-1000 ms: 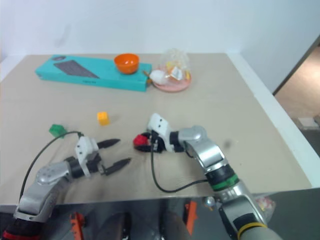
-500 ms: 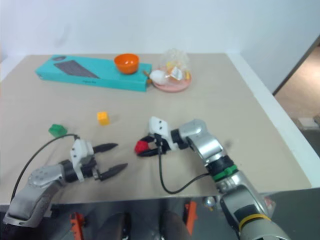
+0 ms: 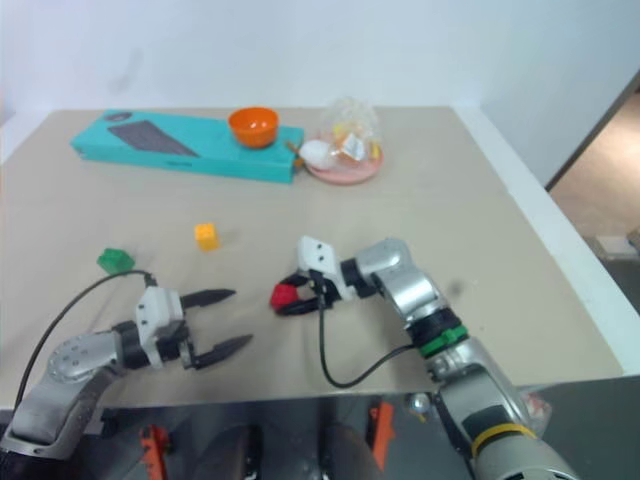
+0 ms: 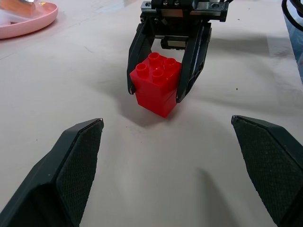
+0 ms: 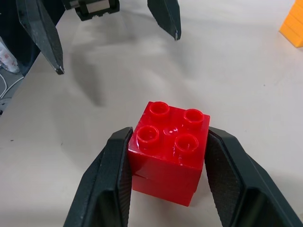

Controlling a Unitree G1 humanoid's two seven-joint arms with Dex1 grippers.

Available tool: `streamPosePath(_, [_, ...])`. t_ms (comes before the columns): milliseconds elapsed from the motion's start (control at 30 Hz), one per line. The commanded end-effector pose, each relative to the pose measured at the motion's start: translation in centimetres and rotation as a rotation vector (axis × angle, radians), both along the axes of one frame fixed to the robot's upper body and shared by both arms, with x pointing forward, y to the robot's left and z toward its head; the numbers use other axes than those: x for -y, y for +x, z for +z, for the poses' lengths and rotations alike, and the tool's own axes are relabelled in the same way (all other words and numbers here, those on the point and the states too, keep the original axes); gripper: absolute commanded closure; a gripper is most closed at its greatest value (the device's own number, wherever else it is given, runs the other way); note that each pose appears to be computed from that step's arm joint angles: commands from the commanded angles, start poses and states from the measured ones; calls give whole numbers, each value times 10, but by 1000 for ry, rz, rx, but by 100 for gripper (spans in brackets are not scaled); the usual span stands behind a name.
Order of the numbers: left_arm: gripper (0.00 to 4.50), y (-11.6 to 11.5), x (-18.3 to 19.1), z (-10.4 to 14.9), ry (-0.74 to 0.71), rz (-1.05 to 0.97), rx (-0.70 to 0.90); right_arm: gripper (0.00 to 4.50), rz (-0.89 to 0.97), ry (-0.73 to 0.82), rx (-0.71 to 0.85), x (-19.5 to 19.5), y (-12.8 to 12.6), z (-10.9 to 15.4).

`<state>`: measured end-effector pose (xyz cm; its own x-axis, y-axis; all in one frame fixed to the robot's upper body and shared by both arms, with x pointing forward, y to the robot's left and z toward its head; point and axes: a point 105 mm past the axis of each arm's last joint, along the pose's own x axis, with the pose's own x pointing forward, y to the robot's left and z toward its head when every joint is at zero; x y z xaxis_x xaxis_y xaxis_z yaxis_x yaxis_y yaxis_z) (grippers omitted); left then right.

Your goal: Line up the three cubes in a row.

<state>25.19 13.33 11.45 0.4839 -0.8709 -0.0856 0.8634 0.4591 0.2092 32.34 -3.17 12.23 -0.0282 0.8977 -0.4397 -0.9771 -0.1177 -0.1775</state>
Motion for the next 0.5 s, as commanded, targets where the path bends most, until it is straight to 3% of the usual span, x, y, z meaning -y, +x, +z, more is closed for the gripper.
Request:
streamPosePath(33, [0,0,-1,10,8,-7,53,278,24,23,51,-3,4,15])
streamPosePath(400, [0,-1,1,9,8,-2,48,278,23,2,55,2,10,8])
streamPosePath(467, [0,-1,2,9,8,-1,50,177,21,2,59,2,11,8])
streamPosePath(500, [0,-1,2,9,8,0,50,146,21,1,62,2,12,8])
